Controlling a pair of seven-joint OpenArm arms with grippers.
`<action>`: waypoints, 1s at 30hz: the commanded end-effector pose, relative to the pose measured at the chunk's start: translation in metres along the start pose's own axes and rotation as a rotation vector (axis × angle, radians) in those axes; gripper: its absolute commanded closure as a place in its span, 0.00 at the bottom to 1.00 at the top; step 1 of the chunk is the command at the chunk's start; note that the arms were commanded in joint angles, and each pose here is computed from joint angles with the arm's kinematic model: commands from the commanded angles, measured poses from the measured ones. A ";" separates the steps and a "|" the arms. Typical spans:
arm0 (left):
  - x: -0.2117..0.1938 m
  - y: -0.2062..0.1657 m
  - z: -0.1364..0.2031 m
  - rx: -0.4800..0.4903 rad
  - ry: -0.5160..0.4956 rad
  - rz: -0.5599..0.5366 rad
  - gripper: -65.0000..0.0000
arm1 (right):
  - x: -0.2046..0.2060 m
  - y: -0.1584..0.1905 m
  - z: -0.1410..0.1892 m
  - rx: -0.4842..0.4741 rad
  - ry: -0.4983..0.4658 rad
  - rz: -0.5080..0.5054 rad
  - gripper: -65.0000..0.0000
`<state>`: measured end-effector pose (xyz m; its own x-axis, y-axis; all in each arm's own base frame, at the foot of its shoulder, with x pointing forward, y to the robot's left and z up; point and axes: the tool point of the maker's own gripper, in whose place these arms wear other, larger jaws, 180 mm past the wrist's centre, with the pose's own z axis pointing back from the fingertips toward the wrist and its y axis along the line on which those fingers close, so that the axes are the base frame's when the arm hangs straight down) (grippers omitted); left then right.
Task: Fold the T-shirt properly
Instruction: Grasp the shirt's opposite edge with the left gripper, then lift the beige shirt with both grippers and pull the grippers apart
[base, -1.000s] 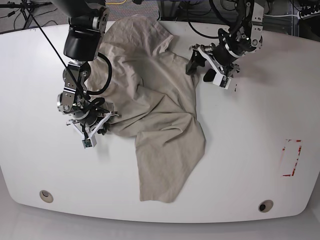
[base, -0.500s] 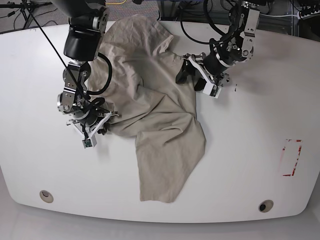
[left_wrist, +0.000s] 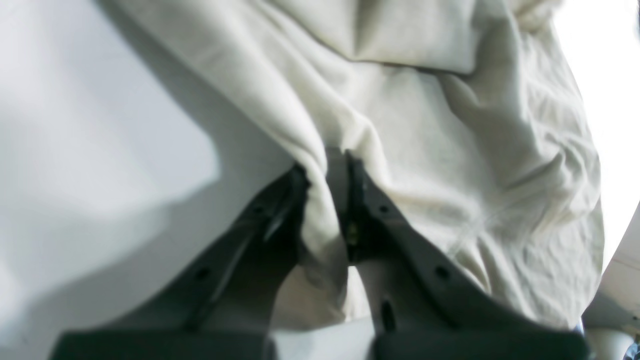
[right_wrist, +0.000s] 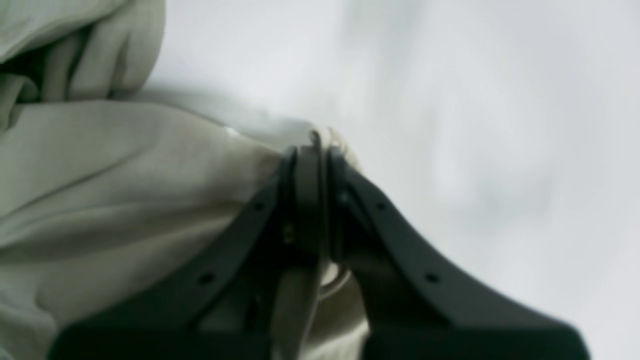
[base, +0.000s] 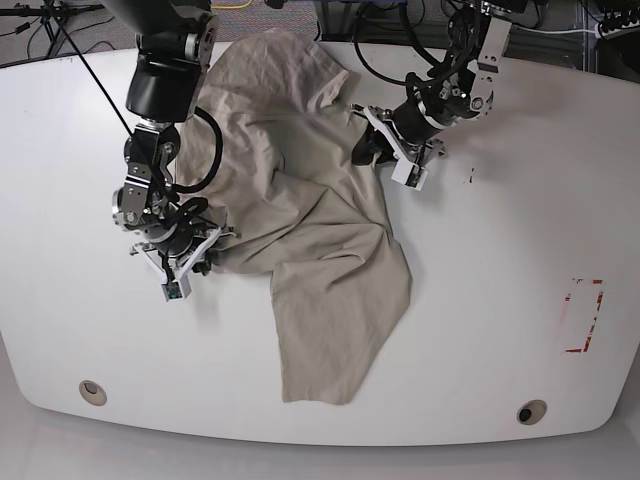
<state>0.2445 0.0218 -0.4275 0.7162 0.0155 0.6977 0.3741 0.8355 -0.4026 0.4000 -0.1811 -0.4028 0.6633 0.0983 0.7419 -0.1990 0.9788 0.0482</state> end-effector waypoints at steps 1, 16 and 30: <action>0.001 0.008 0.009 0.053 0.025 -0.031 0.99 | 0.029 -0.005 0.005 -0.013 -0.075 0.014 1.00; 0.055 0.001 0.061 0.067 -0.096 -0.274 0.99 | 0.084 -0.012 0.035 -0.068 -0.223 0.086 1.00; 0.129 0.062 0.120 0.205 -0.273 -0.256 0.99 | 0.153 -0.020 0.054 -0.102 -0.358 0.127 1.00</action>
<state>0.2743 0.1361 -0.3162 0.4925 -0.1094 0.8634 0.3785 0.9203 -0.0993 0.4502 -0.1871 -0.2919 0.4331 0.1615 0.8868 -0.1987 0.9767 -0.0808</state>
